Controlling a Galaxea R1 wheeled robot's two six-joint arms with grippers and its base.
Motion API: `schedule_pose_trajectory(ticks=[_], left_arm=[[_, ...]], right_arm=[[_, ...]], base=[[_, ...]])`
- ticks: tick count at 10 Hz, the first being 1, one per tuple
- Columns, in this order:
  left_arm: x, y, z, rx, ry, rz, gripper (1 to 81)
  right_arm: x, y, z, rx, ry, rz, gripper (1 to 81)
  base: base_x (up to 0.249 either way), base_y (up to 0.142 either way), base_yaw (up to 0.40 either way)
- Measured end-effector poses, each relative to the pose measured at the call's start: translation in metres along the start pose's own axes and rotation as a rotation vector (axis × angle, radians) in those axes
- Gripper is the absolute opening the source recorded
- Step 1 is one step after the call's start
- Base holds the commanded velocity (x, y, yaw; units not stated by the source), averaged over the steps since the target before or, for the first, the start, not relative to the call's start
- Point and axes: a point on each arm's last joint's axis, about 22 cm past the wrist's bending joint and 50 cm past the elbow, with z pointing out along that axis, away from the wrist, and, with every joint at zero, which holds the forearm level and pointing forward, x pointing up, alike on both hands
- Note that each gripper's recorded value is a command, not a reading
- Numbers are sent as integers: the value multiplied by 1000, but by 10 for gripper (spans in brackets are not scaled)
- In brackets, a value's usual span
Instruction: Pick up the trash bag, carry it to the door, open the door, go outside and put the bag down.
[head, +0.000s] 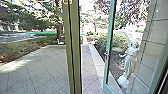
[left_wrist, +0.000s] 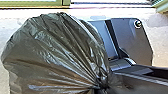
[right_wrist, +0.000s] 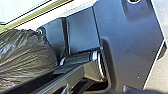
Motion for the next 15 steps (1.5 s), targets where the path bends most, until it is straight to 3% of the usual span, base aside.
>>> schedule_pose_trajectory(ticks=[7, 10, 12, 15], left_arm=[[0, 0, 0, 1, 1, 0, 10], [-1, -4, -1, 7, 0, 0, 10], [-1, -14, -3, 25, -1, 0, 10], [-2, -15, -3, 26, -1, 0, 10]], right_arm=[[-6, 4, 0, -7, -4, 4, 811], [-19, 48, -9, -72, -16, 17, 811], [-16, 72, -17, -105, -10, 19, 811], [-14, 81, -19, -121, -7, 21, 811]], base=[[0, -130, 0], [0, -123, 0], [0, -121, 0], [0, -120, 0]])
